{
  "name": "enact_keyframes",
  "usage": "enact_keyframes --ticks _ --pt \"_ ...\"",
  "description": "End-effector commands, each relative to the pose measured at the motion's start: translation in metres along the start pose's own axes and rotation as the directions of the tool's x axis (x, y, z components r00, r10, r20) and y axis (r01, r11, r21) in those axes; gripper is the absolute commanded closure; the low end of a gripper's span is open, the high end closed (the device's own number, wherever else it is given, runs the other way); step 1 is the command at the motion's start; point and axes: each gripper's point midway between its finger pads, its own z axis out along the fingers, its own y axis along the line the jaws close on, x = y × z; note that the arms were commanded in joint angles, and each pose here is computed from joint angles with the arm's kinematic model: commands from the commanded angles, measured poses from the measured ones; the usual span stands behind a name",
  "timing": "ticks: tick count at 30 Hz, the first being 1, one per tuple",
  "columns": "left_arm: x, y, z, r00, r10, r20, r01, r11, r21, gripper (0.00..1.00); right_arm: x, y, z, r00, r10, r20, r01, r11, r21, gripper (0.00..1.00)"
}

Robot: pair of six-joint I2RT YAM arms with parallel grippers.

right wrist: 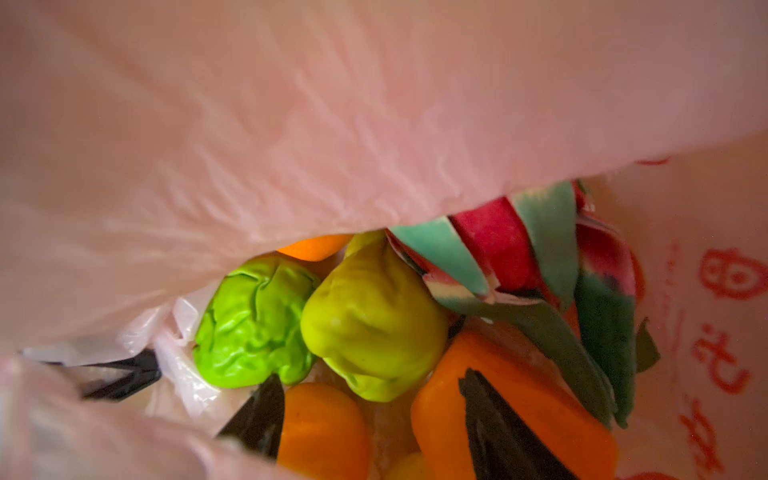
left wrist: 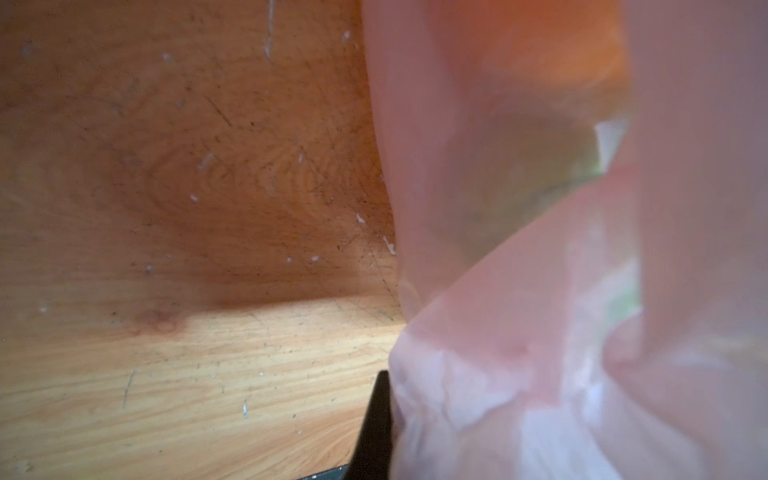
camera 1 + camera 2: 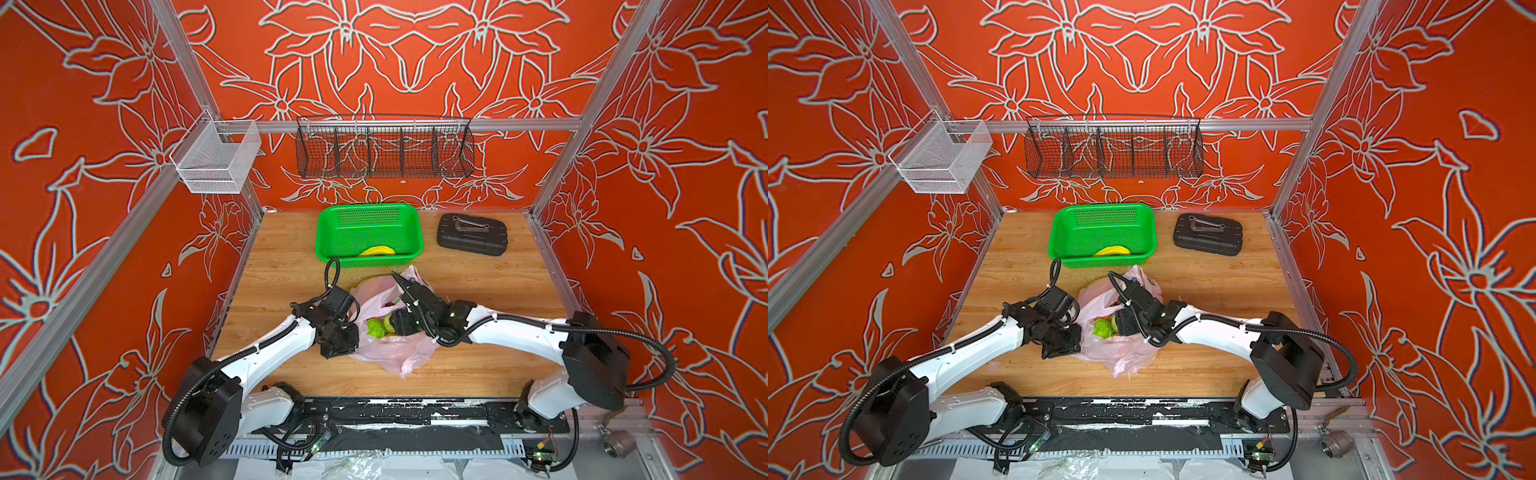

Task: Untie the knot of the plastic bag and take out the fruit
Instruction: 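Grasp the yellow-green pear inside the bag with the right gripper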

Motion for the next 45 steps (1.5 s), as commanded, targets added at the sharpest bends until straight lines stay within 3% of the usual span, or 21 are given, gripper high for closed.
enact_keyframes --ticks 1,6,13,17,23,27,36,39,45 --pt "0.003 0.004 0.002 1.000 0.001 -0.014 -0.001 1.000 -0.027 0.97 -0.014 -0.007 0.007 0.998 0.051 0.049 -0.054 0.996 0.071 0.29" --pt "0.001 0.005 0.000 1.000 0.006 -0.002 -0.006 0.999 -0.036 0.97 -0.018 0.001 0.028 0.992 0.118 0.042 -0.121 0.990 0.073 0.20" --pt "-0.003 0.004 -0.001 1.000 0.004 0.012 -0.003 0.999 -0.036 0.97 -0.007 -0.002 0.052 0.992 0.130 -0.001 -0.129 0.986 0.106 0.21" --pt "-0.009 0.002 -0.004 0.999 -0.003 0.038 0.005 0.999 -0.041 0.96 -0.005 -0.004 0.052 0.993 0.120 -0.012 -0.118 0.986 0.119 0.24" --pt "-0.019 -0.008 -0.009 0.998 -0.002 0.060 0.004 1.000 -0.019 0.94 0.010 -0.011 0.040 0.996 0.051 -0.077 -0.037 0.986 0.165 0.15" --pt "-0.023 -0.011 -0.010 0.997 -0.006 0.073 0.007 1.000 -0.013 0.93 0.028 -0.018 0.043 0.991 0.032 -0.132 -0.006 0.981 0.191 0.15" --pt "-0.028 -0.017 -0.010 0.997 -0.004 0.075 0.005 1.000 -0.003 0.93 0.021 -0.014 0.040 0.995 0.054 -0.084 -0.040 0.987 0.157 0.45" --pt "-0.031 -0.019 -0.011 0.997 -0.004 0.079 0.004 1.000 -0.002 0.92 0.008 -0.009 0.028 0.998 0.042 -0.041 -0.036 0.990 0.135 0.52" --pt "-0.038 -0.026 -0.015 0.995 -0.004 0.096 0.004 1.000 0.007 0.87 -0.014 0.007 0.002 0.998 0.023 0.050 -0.024 0.999 0.031 0.55"
